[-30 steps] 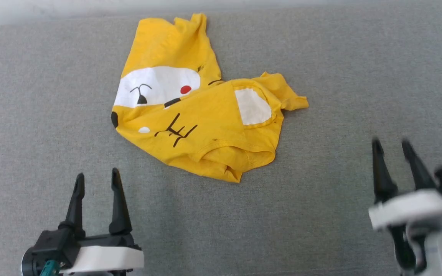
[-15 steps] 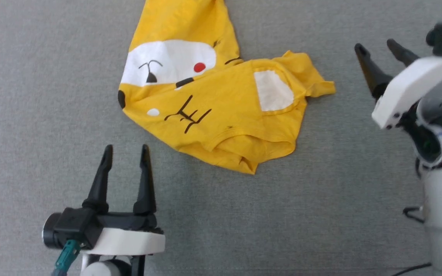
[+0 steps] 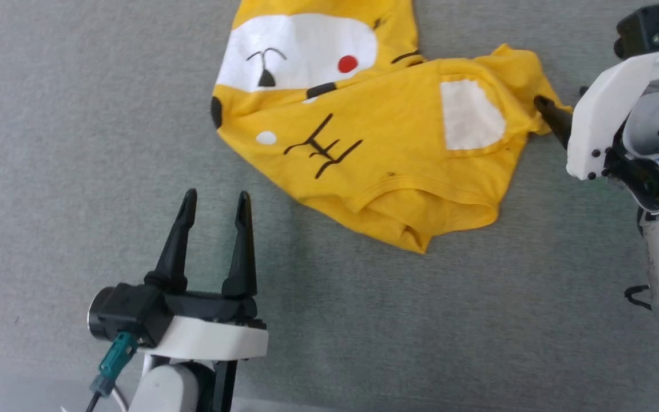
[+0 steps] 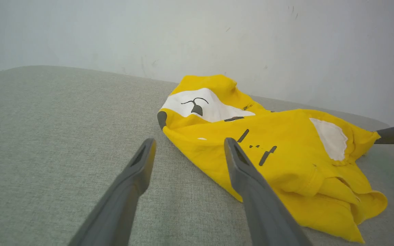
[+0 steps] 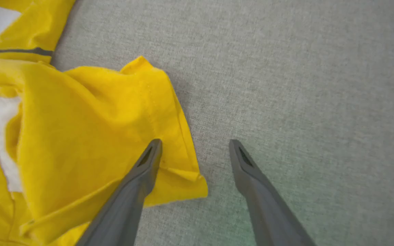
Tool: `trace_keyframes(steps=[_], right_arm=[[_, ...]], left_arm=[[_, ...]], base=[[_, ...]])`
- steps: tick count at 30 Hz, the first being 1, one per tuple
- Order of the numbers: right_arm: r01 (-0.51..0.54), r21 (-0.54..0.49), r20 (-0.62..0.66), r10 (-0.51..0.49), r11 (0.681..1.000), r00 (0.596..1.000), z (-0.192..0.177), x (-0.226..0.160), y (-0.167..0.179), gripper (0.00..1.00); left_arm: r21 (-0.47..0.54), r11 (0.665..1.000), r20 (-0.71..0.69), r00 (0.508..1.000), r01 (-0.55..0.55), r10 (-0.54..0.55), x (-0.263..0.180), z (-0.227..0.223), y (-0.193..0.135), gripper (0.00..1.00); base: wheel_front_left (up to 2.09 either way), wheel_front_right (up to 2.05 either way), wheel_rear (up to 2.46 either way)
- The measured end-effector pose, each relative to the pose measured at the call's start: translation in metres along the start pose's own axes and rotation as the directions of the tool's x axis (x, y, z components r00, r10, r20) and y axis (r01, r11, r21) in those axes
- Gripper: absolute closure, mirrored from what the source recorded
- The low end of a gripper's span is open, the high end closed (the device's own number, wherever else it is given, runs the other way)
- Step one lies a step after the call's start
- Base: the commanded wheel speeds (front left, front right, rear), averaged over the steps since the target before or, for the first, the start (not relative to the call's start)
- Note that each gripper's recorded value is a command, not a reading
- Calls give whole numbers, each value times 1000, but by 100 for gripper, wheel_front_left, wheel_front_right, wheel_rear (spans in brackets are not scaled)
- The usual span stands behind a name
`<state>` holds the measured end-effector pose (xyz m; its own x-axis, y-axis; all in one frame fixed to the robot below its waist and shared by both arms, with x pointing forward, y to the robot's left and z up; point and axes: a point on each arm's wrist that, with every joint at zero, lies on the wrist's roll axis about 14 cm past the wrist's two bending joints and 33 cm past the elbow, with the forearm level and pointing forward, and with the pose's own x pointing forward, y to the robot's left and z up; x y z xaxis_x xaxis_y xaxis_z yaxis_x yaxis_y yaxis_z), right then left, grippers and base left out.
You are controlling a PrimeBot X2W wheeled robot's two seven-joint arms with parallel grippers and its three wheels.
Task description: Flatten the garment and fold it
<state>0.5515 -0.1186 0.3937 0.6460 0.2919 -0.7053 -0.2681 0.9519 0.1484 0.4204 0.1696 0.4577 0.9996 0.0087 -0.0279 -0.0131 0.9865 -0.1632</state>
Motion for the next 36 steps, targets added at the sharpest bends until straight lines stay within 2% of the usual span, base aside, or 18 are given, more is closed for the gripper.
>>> trace_keyframes(steps=[4, 5, 7, 13, 18, 21, 24, 27, 31, 34, 36], right_arm=[[-24, -19, -58, 23, 1000, 998, -12, 18, 9, 0], [-28, -31, -71, 26, 999, 997, -13, 22, 10, 10], [-31, -47, -75, 28, 998, 997, -11, 27, 11, 100], [-40, -54, -52, 37, 998, 998, -7, 30, 19, 100], [-13, -14, 8, 13, 1000, 1000, 1, 17, 9, 100], [37, 36, 58, -39, 999, 998, 7, -1, -13, 100], [123, 99, 85, -132, 987, 988, 4, -26, -52, 100], [256, 167, 62, -269, 952, 961, -22, -60, -104, 100], [421, 293, -15, -436, 858, 900, -79, -115, -166, 100], [511, 356, -68, -523, 783, 849, -119, -151, -192, 100], [548, 371, -84, -561, 749, 824, -139, -166, -198, 100]], left_arm=[[-5, 1000, -16, 1000, -26, 26, 0, -5, 8, 0], [-4, 999, -21, 999, -34, 34, -1, -6, 11, 0], [-2, 999, -26, 999, -48, 48, -2, -7, 15, 0], [4, 997, -35, 997, -74, 74, -5, -9, 23, 0], [-3, 998, -16, 997, -70, 70, -6, -2, 20, 0], [-11, 998, -3, 998, -58, 58, -8, 3, 16, 0], [-18, 999, 0, 999, -50, 50, -13, 5, 12, 0], [-26, 999, 1, 999, -36, 36, -18, 7, 7, 0], [-31, 999, 4, 1000, -8, 8, -22, 8, -2, 0], [-36, 999, 12, 1000, 17, -16, -23, 11, -9, 0], [-39, 999, 9, 1000, 27, -26, -24, 11, -13, 0]], base=[[0, 0, 0], [0, 0, 0], [0, 0, 0], [0, 0, 0], [0, 0, 0], [0, 0, 0], [0, 0, 0], [0, 0, 0], [0, 0, 0], [0, 0, 0], [0, 0, 0]])
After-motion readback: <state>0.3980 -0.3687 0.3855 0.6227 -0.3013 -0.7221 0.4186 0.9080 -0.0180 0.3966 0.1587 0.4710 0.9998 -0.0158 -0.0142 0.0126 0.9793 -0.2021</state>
